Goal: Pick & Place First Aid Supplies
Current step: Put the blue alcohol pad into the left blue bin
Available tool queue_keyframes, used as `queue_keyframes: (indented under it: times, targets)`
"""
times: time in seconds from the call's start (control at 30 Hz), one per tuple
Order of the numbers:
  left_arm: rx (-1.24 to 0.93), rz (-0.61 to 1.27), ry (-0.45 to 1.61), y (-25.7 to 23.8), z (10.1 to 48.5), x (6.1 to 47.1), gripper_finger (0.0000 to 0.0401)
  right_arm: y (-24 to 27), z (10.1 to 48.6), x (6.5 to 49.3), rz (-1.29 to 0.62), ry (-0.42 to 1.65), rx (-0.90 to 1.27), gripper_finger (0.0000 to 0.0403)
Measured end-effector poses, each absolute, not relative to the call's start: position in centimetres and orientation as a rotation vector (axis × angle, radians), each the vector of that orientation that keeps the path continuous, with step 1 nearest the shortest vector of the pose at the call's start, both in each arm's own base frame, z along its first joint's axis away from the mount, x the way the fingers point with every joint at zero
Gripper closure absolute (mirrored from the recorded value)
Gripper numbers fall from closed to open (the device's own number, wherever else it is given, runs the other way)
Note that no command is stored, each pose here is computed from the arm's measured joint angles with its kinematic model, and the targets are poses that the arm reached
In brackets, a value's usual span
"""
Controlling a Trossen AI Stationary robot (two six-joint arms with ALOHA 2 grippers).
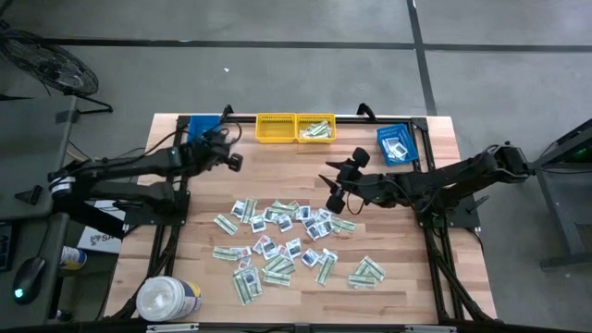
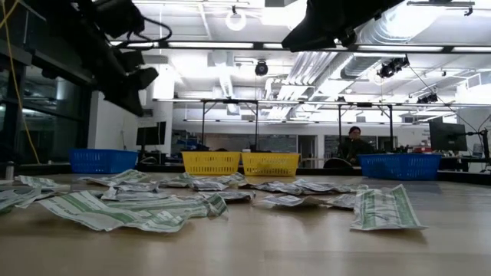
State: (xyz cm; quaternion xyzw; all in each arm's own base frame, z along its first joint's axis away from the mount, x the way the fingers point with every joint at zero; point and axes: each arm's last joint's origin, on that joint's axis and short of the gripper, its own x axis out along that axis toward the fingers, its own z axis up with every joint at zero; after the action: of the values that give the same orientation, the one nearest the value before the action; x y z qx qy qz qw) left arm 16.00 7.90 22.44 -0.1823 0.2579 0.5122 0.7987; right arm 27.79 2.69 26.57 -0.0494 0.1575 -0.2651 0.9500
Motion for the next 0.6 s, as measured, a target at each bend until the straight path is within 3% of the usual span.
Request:
queue_keyframes:
  times: [0.6]
  targets:
    - [-0.344, 1.484, 0.629, 8.4, 19.6, 15.6, 0.0401, 2.7, 26.5, 27.8, -0.535, 0.318, -0.064, 0.0214]
